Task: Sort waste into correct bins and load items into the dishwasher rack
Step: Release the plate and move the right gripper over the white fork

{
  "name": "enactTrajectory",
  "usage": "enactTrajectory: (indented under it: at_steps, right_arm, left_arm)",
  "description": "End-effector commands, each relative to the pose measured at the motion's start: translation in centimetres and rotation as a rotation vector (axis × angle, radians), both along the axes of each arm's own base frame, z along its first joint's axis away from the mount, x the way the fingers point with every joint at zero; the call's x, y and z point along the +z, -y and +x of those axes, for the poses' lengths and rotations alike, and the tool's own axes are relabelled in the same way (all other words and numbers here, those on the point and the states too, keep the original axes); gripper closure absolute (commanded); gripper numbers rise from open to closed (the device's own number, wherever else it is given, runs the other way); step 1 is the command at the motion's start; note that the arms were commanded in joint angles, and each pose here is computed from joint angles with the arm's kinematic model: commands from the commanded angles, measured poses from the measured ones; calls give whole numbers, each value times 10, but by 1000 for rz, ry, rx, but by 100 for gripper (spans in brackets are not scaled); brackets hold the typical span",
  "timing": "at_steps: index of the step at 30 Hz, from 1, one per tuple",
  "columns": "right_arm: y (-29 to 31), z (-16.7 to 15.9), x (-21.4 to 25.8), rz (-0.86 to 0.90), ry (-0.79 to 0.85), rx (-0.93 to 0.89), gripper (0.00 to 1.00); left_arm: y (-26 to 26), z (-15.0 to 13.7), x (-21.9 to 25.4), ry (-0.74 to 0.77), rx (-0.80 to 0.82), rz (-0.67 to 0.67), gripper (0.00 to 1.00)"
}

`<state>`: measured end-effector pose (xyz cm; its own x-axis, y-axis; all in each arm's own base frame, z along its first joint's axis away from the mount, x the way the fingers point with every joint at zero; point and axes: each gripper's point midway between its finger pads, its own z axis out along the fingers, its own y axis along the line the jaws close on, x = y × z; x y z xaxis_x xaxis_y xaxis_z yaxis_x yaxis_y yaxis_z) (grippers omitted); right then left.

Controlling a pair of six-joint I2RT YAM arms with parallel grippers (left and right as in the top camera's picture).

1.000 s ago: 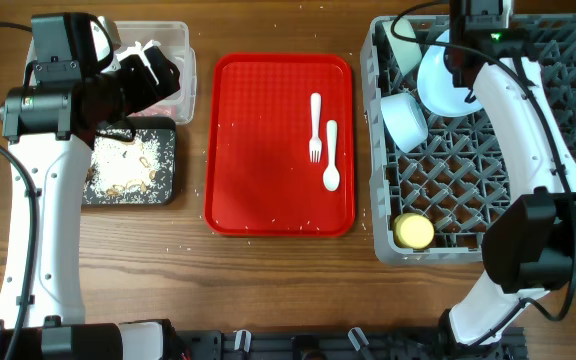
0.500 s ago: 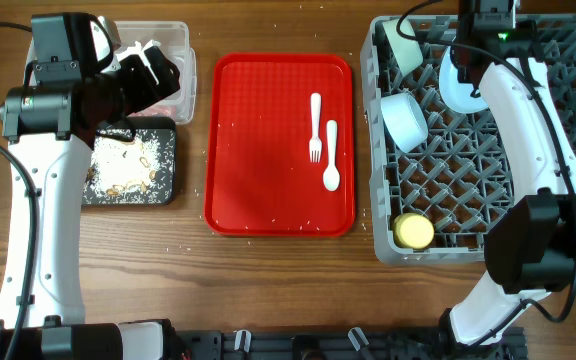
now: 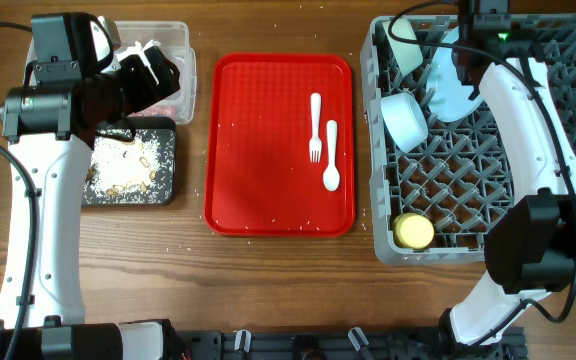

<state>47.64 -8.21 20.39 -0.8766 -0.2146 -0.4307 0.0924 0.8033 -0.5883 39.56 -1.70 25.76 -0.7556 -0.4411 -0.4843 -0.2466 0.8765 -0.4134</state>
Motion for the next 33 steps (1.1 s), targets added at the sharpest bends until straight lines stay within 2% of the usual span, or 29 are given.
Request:
enactTrajectory:
  at_steps: [1,3,8,15,20,24,27,33]
  right_arm:
    - [-14,-6,32,146,110,-14,43]
    - [-22,-9,47,200,136,2,36]
    - [-49,-29,95,358,220,96,0]
    - [-160,-60,129,895,196,488,0]
    - [-212,-70,124,1131,100,651,0]
    - [-225,-59,82,1139,39,471,1]
    - [-235,-56,40,1090,-23,306,5]
    - [-285,-64,-8,998,-127,268,11]
  left_arm:
    - [-5,2,-1,2,8,13,0]
    - [-5,2,-1,2,8,13,0]
    - [-5,2,-1,2,8,13,0]
    - [-5,2,-1,2,8,13,0]
    - [-5,2,-1,2,8,13,0]
    - [-5,2,-1,2,8,13,0]
    - [-5,2,-1,2,8,13,0]
    - [-5,2,-1,2,8,13,0]
